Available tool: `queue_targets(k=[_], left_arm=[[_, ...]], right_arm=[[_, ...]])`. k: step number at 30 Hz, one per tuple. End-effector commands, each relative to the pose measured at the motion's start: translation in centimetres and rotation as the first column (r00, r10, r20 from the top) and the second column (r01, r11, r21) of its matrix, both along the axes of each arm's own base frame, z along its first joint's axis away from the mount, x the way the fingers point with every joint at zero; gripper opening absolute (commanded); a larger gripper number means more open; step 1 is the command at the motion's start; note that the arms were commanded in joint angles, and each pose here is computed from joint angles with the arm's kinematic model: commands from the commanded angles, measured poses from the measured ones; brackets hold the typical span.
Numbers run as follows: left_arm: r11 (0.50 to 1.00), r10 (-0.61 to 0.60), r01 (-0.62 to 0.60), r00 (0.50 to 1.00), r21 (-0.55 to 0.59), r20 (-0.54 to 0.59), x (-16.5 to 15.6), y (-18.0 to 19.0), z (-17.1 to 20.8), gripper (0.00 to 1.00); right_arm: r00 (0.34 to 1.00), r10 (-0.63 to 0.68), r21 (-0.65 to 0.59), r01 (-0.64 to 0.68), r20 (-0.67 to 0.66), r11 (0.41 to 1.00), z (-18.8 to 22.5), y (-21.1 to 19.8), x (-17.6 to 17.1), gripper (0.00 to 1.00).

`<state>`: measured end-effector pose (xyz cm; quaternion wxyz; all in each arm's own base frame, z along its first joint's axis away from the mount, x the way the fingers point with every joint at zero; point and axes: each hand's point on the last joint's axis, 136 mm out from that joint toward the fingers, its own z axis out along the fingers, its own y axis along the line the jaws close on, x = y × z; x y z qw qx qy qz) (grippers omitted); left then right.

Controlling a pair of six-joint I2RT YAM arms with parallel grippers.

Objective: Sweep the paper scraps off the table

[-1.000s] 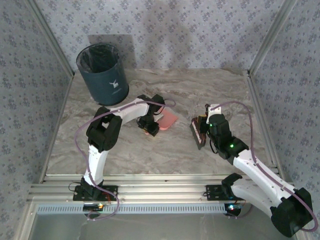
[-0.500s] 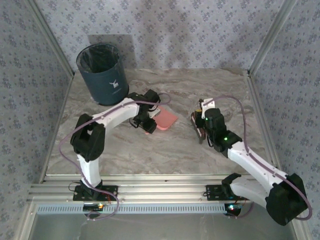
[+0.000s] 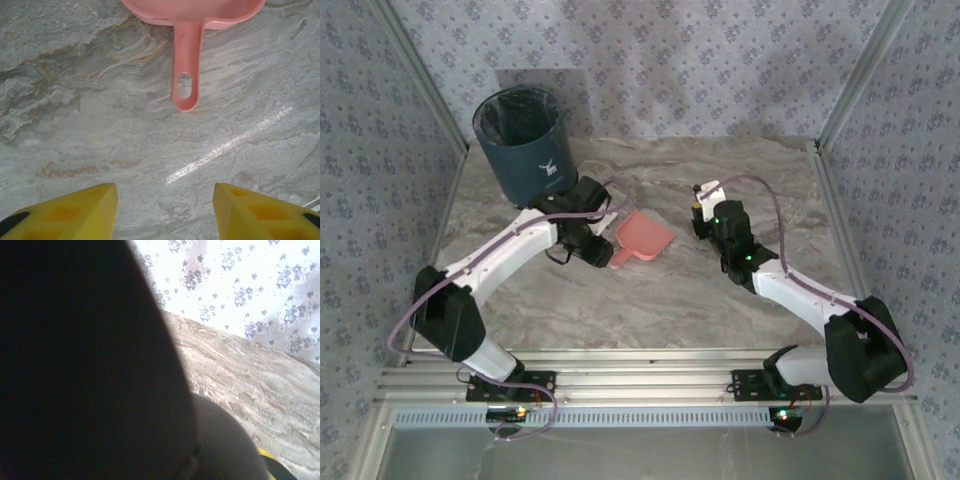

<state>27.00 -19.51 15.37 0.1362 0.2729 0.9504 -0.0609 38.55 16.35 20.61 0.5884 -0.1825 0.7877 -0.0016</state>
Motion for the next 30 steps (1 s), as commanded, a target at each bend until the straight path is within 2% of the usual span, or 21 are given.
queue_targets(k=[1,12,18,30], left_arm=[[0.998,0.047,-0.048,0.999,-0.043,-0.009,-0.9,1.3,0.8,0.54],[0.981,0.152,-0.144,0.987,-0.131,0.054,-0.5,3.8,1.0,0.54],[0.975,0.161,-0.149,0.985,-0.165,0.064,-0.5,3.8,1.4,0.54],[0.977,0.152,-0.146,0.988,-0.157,0.032,-1.0,3.9,0.7,0.55]], right_arm=[[0.989,0.063,-0.018,-0.061,0.133,0.998,3.4,2.0,1.4,0.00],[0.939,0.284,-0.243,-0.234,0.196,0.941,0.9,8.3,1.1,0.00],[0.919,0.345,-0.323,-0.273,0.191,0.906,-0.9,10.8,0.2,0.00],[0.879,0.427,-0.446,-0.302,0.213,0.843,-4.3,14.3,-2.9,0.02]])
